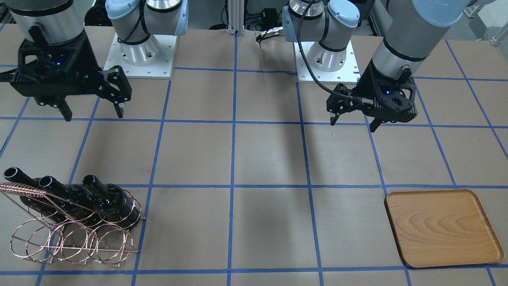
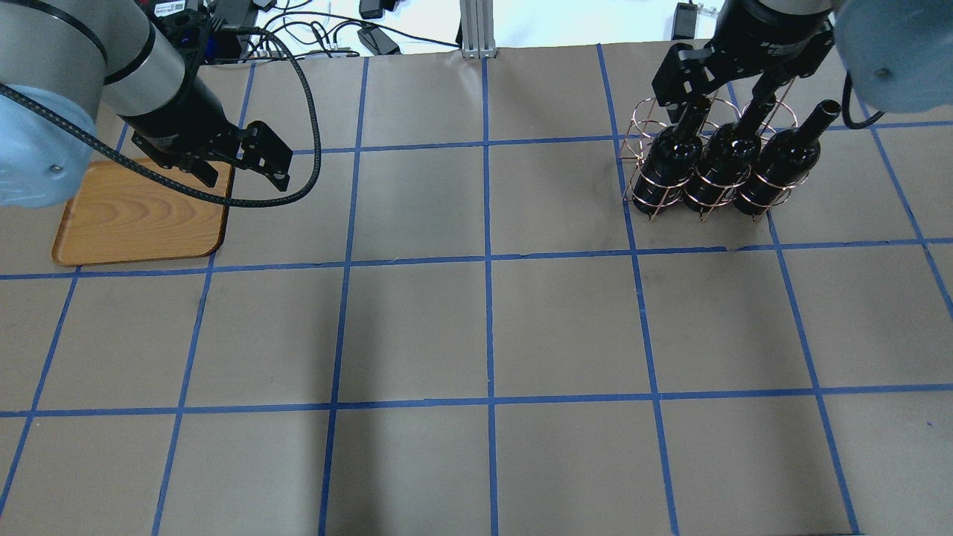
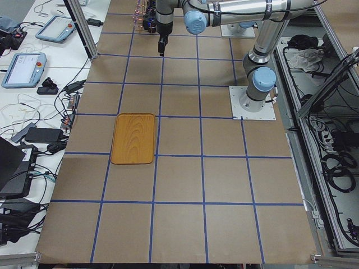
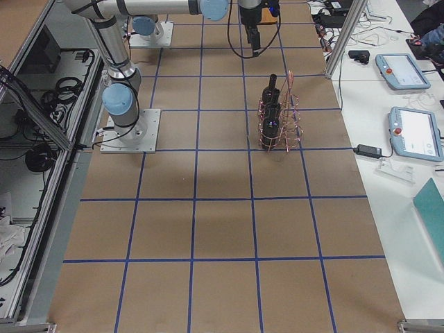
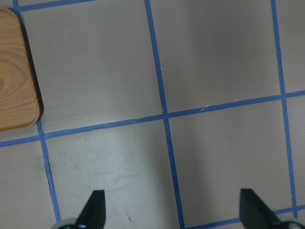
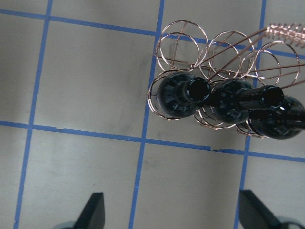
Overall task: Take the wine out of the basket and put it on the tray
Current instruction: 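Move the right gripper above the dark bottles in the copper wire rack, then lower the right gripper onto the neck of the nearest dark wine bottle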
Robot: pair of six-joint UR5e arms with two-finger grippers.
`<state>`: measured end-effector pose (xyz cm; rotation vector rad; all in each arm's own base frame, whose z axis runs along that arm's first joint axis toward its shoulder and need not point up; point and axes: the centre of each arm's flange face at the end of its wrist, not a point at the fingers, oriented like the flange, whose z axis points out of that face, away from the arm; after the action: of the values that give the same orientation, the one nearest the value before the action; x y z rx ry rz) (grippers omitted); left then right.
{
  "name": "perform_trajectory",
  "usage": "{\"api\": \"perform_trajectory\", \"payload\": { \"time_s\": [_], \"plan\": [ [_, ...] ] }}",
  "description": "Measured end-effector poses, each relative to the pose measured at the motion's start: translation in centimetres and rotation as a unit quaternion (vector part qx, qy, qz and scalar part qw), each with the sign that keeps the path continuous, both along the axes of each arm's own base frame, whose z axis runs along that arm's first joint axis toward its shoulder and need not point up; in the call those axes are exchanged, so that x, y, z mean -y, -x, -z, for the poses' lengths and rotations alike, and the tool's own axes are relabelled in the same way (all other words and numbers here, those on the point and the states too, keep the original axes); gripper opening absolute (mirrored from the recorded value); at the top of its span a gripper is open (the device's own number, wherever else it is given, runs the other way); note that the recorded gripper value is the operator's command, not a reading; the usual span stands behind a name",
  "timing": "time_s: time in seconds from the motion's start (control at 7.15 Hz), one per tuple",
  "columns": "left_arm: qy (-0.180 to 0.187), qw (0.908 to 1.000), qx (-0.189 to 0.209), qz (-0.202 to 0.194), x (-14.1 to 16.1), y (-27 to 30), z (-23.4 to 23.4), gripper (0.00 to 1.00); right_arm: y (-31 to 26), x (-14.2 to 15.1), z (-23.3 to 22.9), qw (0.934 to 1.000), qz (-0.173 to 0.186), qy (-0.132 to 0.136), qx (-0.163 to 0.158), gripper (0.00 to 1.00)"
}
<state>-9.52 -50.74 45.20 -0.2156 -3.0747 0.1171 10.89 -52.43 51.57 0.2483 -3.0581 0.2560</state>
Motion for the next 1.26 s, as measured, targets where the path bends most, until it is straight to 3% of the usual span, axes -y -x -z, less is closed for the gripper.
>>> {"api": "perform_trajectory", "payload": {
  "time_s": [0.56,0.84,1.26],
  "plan": [
    [0.005,1.0,0.002,-0.001,0.0,0.0,-0.8,1.0,8.6,4.0,2.7,0.9996,0.003,0.008,0.027,0.98],
    [-0.01,0.9998,0.01,-0.016,0.0,-0.1,-3.7,1.0,10.2,6.7,6.2,0.9995,-0.013,0.004,0.028,0.9],
    [-0.015,0.9995,0.027,-0.007,-0.9,1.8,-6.4,1.0,10.7,8.0,10.0,0.9993,-0.021,-0.015,0.026,0.85]
  ]
}}
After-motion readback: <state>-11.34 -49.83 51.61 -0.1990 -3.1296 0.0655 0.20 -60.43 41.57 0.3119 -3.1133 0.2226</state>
